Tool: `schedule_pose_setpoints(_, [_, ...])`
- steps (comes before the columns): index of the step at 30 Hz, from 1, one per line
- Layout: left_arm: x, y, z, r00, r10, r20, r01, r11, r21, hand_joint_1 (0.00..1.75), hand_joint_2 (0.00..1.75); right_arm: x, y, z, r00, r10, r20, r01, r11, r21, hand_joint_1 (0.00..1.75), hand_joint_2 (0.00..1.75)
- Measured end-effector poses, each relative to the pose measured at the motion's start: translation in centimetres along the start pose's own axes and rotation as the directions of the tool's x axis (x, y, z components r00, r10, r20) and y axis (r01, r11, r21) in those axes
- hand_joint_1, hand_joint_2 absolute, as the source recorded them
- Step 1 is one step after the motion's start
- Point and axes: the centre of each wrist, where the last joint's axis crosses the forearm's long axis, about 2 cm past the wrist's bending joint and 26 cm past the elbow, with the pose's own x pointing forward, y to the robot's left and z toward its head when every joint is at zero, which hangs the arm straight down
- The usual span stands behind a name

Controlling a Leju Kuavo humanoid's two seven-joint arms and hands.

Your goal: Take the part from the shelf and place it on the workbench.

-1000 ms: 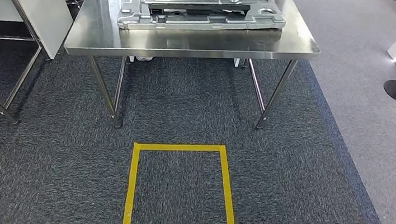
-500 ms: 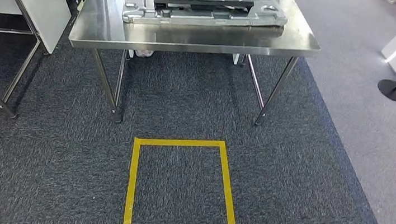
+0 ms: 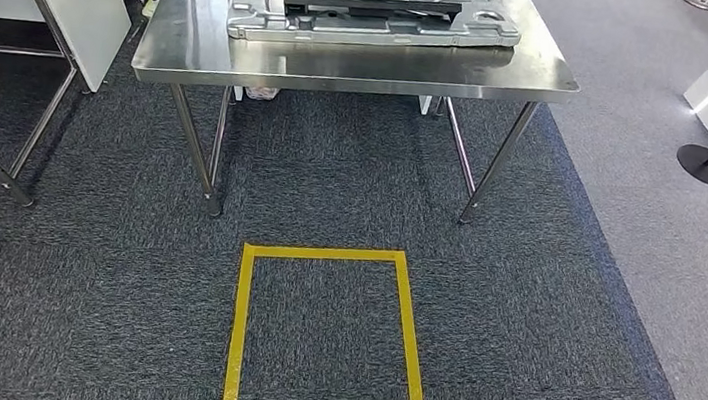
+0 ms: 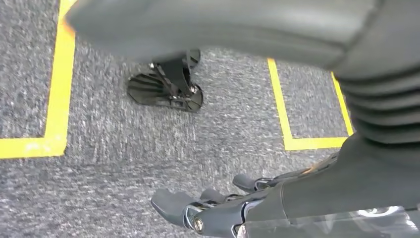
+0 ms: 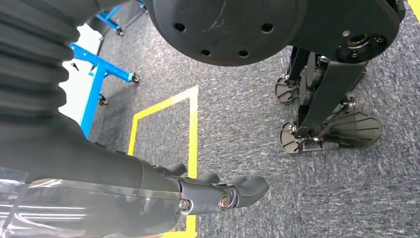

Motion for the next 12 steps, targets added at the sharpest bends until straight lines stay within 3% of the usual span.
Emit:
schedule_pose_setpoints(4, [-0.12, 0.05, 0.04, 1.0, -0.008, -0.018, 0.008, 1.0, 0.0, 0.0, 1.75, -0.15, -0.03, 0.03, 1.0, -0.017, -0.003, 0.017, 1.0, -0.006, 0.0, 1.75])
schedule_pose_setpoints(7, [-0.33, 0.16, 0.12, 0.999, -0.024, -0.032, 0.024, 1.0, -0.006, 0.0, 1.75, -0.38, -0.07, 0.08, 1.0, -0.022, -0.009, 0.022, 1.0, -0.015, 0.0, 0.44])
schedule_pose_setpoints(8, [-0.4, 0.19, 0.15, 0.999, -0.029, -0.037, 0.028, 1.0, -0.008, 0.0, 1.31, -0.46, -0.09, 0.1, 1.0, -0.022, -0.011, 0.022, 1.0, -0.017, 0.0, 0.0])
schedule_pose_setpoints(11, [-0.57, 0.32, 0.21, 0.998, -0.044, -0.05, 0.043, 0.999, -0.015, 0.0, 0.0, -0.72, -0.16, 0.16, 1.0, -0.017, -0.016, 0.017, 1.0, -0.022, 0.0, 0.0])
schedule_pose_setpoints(12, [-0.6, 0.36, 0.22, 0.998, -0.047, -0.051, 0.046, 0.999, -0.016, 0.0, 0.0, -0.76, -0.17, 0.17, 1.0, -0.016, -0.017, 0.015, 1.0, -0.023, 0.0, 0.0])
